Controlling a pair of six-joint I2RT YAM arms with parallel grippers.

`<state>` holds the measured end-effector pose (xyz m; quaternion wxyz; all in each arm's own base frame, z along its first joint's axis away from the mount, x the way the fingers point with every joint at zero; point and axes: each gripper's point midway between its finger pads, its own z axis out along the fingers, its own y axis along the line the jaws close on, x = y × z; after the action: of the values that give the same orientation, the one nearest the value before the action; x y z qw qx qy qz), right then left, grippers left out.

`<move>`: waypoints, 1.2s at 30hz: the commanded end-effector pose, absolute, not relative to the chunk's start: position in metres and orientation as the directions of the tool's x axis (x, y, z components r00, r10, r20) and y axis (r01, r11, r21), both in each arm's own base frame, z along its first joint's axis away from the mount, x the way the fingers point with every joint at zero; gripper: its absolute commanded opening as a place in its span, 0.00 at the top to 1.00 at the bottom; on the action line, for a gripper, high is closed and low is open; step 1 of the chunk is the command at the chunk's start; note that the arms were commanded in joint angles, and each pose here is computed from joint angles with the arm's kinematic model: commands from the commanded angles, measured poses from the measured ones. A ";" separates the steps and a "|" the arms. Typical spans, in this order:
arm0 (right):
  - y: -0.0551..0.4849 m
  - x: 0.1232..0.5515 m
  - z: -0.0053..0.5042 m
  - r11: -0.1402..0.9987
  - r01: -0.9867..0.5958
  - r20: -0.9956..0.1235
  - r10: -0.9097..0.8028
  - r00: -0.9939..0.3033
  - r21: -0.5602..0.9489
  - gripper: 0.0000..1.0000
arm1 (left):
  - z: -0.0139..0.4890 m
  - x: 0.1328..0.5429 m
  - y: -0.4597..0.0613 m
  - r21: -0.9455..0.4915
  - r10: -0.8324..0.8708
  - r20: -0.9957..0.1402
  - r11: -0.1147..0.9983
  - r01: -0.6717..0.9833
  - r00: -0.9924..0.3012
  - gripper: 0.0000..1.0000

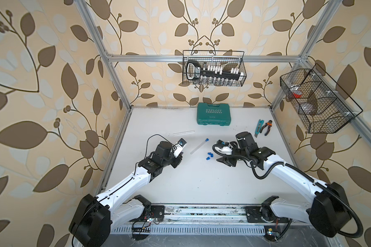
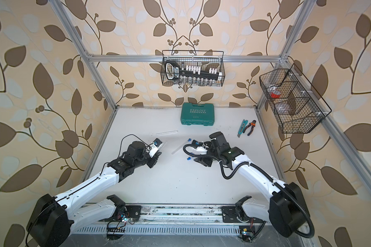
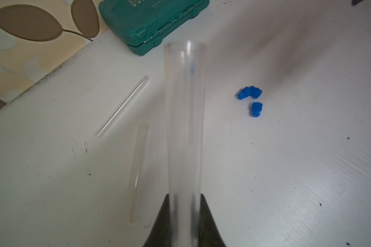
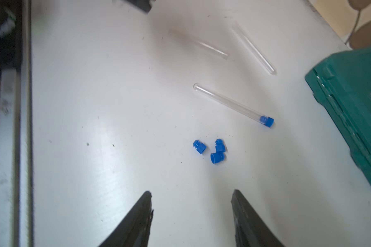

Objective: Insert stoppers into test tubes
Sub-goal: Pick up the stopper from the center of the board.

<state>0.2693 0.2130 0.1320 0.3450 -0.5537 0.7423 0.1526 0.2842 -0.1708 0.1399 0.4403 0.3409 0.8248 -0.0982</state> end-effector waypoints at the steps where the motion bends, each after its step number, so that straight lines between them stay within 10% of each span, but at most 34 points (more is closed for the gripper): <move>1: 0.215 0.267 0.106 0.021 -0.950 -0.552 -0.817 0.163 -0.312 0.44 | 0.155 0.291 -0.172 0.110 0.412 -0.837 0.770 0.629 -0.359 1.00; 15: 0.240 0.291 0.051 -0.171 -0.947 -0.445 -0.850 0.282 -0.273 0.58 | 0.149 0.290 -0.175 0.162 0.474 -0.822 0.726 0.668 -0.316 1.00; 36: 0.255 0.311 0.030 -0.164 -0.959 -0.443 -0.860 0.254 -0.232 0.68 | 0.148 0.288 -0.181 0.147 0.472 -0.827 0.707 0.692 -0.306 1.00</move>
<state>0.3110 0.2492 0.0318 0.2411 -0.7486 0.6103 0.0944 0.2849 -0.1756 0.1402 0.4486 0.3589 0.8115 -0.1066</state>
